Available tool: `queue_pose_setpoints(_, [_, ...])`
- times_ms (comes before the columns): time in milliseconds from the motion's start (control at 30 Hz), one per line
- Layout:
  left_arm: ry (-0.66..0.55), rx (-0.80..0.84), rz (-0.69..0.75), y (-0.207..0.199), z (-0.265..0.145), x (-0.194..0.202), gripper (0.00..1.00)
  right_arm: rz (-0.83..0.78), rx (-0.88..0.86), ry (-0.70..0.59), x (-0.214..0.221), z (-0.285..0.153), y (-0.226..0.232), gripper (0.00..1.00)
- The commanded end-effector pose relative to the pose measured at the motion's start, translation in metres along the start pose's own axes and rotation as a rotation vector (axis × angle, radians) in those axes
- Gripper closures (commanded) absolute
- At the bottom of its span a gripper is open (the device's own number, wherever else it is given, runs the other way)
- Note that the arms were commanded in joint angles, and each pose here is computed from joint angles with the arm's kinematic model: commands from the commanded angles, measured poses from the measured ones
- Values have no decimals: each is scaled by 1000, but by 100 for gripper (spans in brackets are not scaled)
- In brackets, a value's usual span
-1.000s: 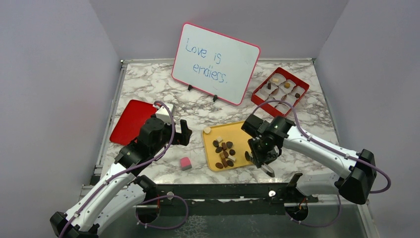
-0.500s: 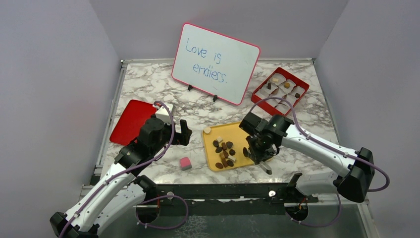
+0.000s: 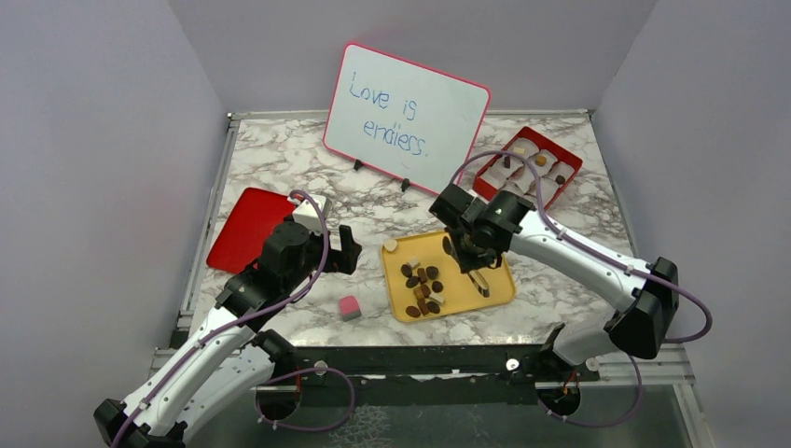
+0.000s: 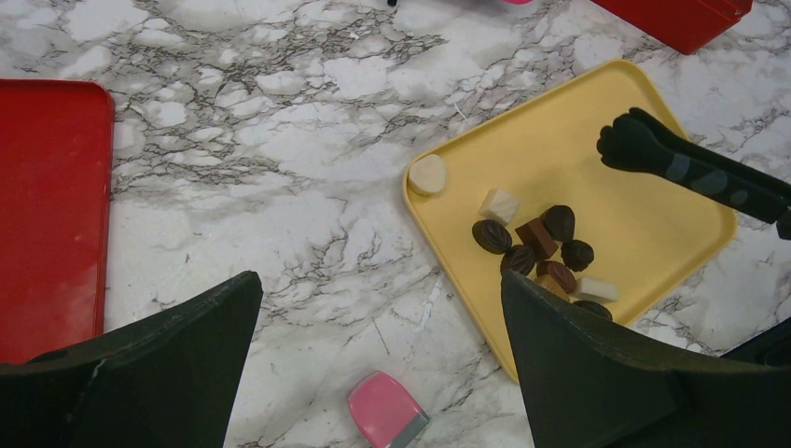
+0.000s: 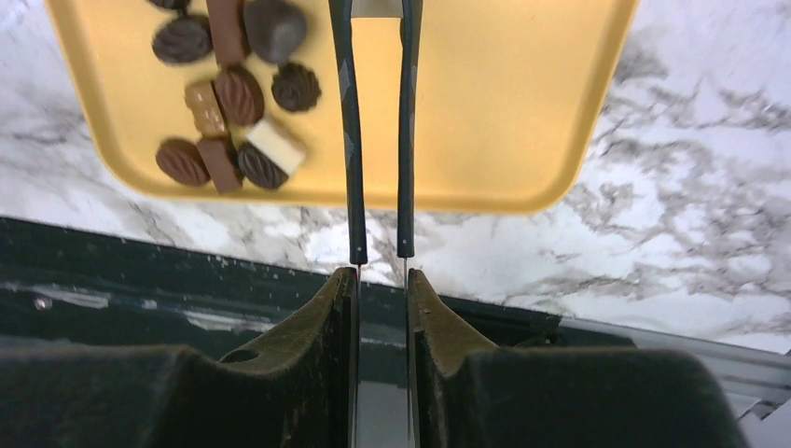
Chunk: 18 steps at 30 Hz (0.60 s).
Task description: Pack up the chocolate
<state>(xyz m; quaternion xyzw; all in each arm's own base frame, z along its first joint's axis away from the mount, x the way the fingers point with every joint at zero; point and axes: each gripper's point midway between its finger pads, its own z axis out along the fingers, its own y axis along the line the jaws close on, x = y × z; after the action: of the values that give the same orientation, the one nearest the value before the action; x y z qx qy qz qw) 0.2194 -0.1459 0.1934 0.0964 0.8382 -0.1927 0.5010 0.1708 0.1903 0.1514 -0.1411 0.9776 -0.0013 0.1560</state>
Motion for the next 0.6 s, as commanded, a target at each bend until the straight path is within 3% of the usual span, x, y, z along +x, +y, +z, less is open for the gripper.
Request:
queue_pose_setpoints(0, [-23, 6, -3, -2, -1, -6, 1, 7, 91, -147, -47, -10, -12, 76])
queue_pose_setpoints(167, [-12, 12, 0, -3, 1, -3, 1, 37, 99, -219, -83, -15, -27, 76])
queue_pose_setpoints(567, [4, 14, 1, -4, 4, 0, 1, 222, 201, -326, -143, -9, -115, 76])
